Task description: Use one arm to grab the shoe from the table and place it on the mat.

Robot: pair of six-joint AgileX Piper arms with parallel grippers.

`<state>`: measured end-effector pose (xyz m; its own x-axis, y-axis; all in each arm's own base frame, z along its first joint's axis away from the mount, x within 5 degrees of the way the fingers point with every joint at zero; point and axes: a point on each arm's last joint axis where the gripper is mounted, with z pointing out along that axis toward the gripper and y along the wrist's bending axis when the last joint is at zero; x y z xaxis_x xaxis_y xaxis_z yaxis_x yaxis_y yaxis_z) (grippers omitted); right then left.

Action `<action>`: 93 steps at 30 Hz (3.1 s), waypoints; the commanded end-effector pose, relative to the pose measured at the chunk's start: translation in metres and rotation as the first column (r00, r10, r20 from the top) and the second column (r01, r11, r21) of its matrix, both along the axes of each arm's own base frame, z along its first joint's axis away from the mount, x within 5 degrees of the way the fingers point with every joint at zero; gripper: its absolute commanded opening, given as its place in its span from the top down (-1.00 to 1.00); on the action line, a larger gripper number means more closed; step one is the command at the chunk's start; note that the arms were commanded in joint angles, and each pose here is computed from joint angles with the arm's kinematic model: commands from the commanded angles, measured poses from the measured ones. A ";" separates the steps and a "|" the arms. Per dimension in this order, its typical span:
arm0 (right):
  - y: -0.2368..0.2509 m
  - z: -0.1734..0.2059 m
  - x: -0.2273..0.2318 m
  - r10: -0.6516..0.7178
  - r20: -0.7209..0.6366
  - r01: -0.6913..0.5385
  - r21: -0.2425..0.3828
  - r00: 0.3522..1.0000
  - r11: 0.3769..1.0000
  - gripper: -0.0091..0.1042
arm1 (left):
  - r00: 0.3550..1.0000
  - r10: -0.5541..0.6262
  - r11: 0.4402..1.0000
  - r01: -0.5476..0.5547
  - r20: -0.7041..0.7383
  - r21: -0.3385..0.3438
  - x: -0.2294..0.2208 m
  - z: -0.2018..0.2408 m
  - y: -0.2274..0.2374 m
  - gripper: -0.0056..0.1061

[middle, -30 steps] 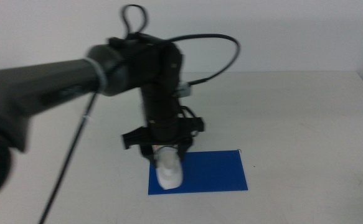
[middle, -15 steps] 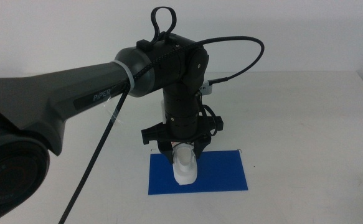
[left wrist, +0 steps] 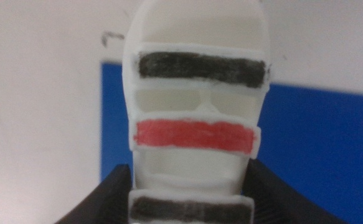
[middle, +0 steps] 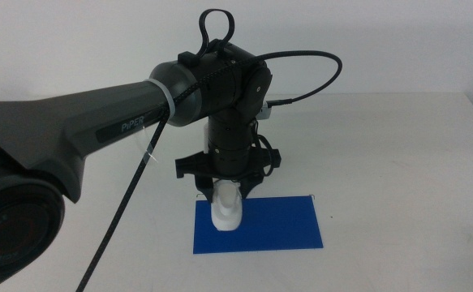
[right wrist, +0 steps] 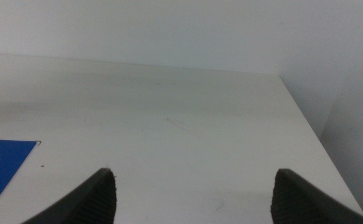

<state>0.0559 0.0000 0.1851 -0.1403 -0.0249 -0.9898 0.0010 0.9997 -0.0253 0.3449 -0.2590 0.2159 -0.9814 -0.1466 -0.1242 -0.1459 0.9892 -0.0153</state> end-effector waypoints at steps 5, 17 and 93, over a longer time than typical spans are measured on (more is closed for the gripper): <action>0.000 0.007 -0.001 -0.004 0.097 0.006 -0.018 0.995 1.000 -0.30 | 1.000 0.012 0.999 -0.012 0.006 -0.033 -0.010 0.035 0.003 0.92; 0.000 0.007 -0.001 -0.004 0.097 0.006 -0.018 0.995 1.000 -0.30 | 1.000 0.025 0.993 -0.027 -0.016 -0.117 -0.017 0.035 -0.029 0.92; 0.000 0.007 -0.001 -0.004 0.097 0.006 -0.018 0.995 1.000 -0.30 | 0.831 0.253 0.962 -0.164 0.496 -0.217 -0.042 0.202 0.036 -0.78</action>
<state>0.0559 0.0000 0.1851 -0.1403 -0.0249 -0.9898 0.0010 0.9997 -0.0253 0.3215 -0.2446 0.3783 -0.6976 -0.5767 -0.4253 -0.4332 0.8122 -0.3908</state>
